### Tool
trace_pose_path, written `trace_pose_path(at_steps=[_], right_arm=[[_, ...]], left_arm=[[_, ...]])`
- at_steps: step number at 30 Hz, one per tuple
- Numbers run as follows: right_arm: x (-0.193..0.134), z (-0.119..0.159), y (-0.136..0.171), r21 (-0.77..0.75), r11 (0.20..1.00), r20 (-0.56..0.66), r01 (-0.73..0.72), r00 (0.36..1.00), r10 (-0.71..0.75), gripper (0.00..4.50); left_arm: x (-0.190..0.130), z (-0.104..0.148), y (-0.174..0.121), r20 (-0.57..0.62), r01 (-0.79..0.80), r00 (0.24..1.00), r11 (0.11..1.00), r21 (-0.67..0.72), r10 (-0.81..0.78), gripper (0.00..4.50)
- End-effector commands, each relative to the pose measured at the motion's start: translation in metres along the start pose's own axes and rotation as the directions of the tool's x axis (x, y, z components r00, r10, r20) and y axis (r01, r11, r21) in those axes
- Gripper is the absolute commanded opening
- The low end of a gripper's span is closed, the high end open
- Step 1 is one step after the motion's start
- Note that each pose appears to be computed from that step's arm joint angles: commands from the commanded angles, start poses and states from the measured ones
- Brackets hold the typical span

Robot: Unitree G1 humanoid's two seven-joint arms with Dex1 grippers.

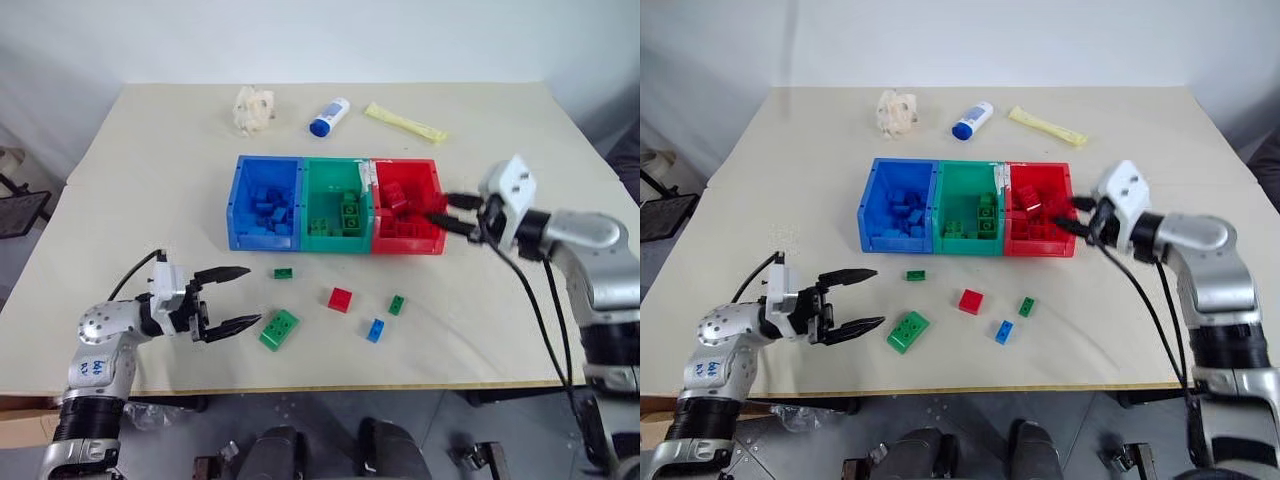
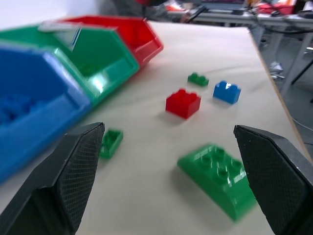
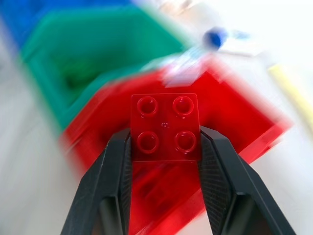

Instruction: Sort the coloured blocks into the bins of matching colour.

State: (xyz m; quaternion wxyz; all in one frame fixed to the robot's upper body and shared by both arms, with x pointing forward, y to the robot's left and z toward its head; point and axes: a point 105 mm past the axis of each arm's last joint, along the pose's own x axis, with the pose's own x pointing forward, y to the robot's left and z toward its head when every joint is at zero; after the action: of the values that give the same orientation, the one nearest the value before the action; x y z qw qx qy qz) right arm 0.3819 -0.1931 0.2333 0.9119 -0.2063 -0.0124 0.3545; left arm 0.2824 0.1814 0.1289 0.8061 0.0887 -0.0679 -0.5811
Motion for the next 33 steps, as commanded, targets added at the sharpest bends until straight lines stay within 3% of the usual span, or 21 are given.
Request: trace_pose_path(at_steps=[1, 8, 9, 16, 19, 27, 33], right_arm=[[0.008, -0.005, -0.009, 0.022, 0.999, -0.022, 0.033, 0.999, -0.032, 2.17], [0.021, 0.012, -0.002, -0.026, 1.000, 0.052, 0.006, 0.999, -0.005, 4.34], [0.020, 0.013, -0.001, -0.028, 1.000, 0.055, 0.002, 0.998, 0.000, 4.47], [0.001, 0.015, 0.018, -0.068, 0.993, 0.061, -0.094, 0.993, 0.099, 4.47], [-0.026, 0.004, 0.040, -0.104, 0.972, 0.021, -0.212, 0.976, 0.215, 4.47], [-0.094, -0.040, 0.057, -0.059, 0.949, -0.210, -0.309, 0.933, 0.291, 4.47], [-0.136, -0.053, 0.051, -0.033, 0.958, -0.326, -0.284, 0.910, 0.258, 4.47]], left_arm=[[0.002, 0.001, -0.001, 0.000, 0.031, 1.000, 0.999, 0.011, -0.031, 4.50], [0.007, 0.000, 0.008, -0.001, 0.074, 0.997, 0.997, 0.024, -0.074, 4.50], [0.007, 0.000, 0.010, 0.000, 0.076, 0.997, 0.997, 0.025, -0.076, 4.50], [0.005, -0.001, 0.018, -0.009, 0.089, 0.996, 0.995, 0.035, -0.088, 4.50], [0.004, -0.003, 0.019, -0.017, 0.105, 0.994, 0.994, 0.035, -0.105, 4.50], [0.003, -0.005, 0.020, -0.027, 0.140, 0.990, 0.989, 0.041, -0.139, 4.50], [0.001, -0.011, 0.016, -0.063, 0.188, 0.981, 0.982, 0.032, -0.186, 4.50]])
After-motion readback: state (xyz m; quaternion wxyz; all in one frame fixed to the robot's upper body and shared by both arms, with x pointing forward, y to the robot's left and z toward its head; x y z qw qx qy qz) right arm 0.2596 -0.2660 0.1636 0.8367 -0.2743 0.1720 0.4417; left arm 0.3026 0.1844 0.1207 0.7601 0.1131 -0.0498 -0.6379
